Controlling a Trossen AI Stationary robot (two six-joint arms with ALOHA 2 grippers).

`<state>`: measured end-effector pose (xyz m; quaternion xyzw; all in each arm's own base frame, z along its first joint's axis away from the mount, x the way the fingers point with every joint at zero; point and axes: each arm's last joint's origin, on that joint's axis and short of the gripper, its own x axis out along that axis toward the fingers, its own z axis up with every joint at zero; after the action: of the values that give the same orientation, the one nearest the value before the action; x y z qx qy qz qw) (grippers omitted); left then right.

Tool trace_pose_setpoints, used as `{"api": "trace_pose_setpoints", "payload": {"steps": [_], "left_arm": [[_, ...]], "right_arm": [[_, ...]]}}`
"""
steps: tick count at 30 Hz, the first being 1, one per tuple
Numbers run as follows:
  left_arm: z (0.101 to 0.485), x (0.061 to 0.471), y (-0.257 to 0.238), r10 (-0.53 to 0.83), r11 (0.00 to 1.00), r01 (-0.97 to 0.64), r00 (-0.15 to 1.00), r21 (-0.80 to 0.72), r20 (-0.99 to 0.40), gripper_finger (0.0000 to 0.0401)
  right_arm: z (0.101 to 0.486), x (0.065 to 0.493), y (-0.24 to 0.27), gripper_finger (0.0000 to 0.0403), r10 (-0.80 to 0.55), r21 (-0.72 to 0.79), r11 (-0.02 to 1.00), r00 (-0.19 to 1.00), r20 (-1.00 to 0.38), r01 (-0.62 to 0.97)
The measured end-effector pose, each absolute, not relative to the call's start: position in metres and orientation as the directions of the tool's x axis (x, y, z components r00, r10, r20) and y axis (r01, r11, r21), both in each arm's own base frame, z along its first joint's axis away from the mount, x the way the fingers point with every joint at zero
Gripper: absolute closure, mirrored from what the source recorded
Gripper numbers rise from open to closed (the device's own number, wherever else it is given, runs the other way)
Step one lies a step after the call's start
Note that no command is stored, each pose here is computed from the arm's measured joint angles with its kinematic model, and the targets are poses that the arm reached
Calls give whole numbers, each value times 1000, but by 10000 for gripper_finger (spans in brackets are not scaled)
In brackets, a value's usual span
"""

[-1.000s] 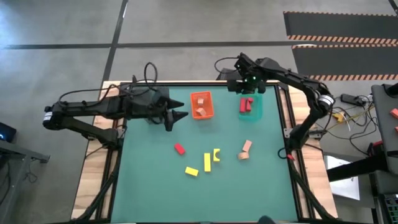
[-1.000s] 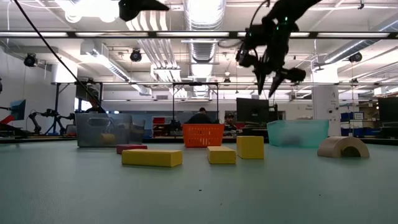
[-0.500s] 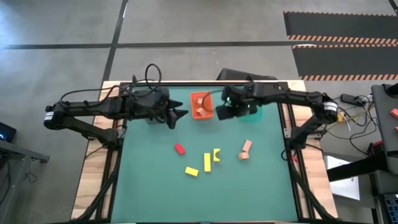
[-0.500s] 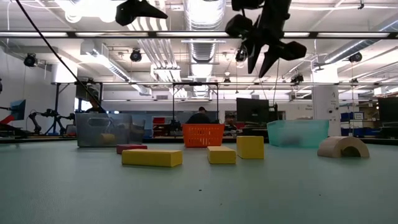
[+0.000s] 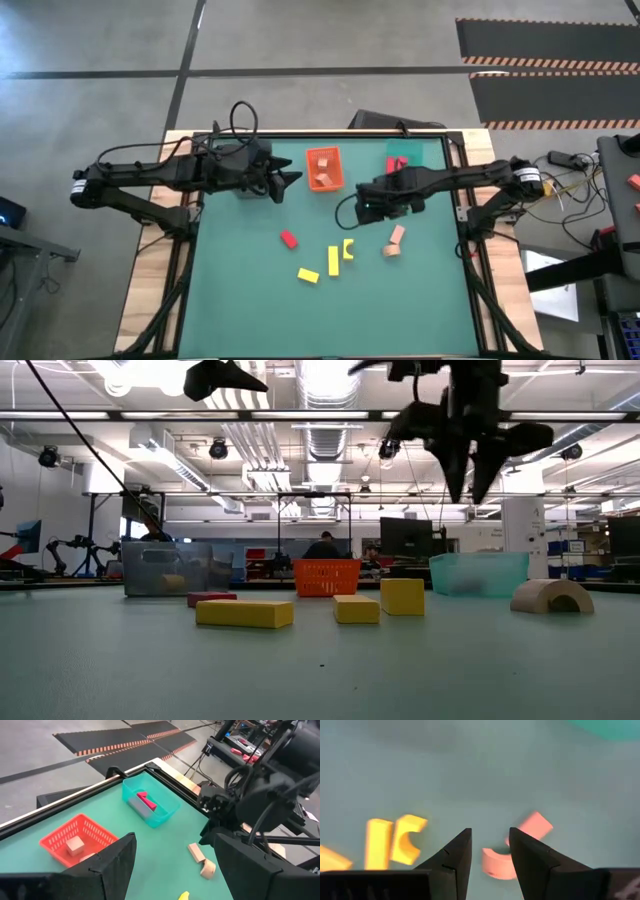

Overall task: Sort & place blocks by color
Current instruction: Put the brown block into the orange bin

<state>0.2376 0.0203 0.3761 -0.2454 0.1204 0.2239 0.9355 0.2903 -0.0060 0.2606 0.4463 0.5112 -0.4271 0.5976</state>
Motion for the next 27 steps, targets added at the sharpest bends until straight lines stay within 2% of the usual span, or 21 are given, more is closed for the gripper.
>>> {"api": "trace_pose_setpoints", "payload": {"steps": [12, 18, 27], "left_arm": [[375, 237, 20, 361, 780, -482, 868, -399, -342, 150], [375, 237, 20, 362, 790, -480, 867, -382, -342, 150], [375, 237, 20, 361, 792, -479, 867, -378, -342, 150]], "right_arm": [[234, 276, 1, 195, -36, 11, 135, 16, -999, 991], [213, 266, 3, 167, -26, -31, 89, -29, -999, 996], [182, 249, 7, 149, 5, 29, 5, 29, -1000, 1000]]}}
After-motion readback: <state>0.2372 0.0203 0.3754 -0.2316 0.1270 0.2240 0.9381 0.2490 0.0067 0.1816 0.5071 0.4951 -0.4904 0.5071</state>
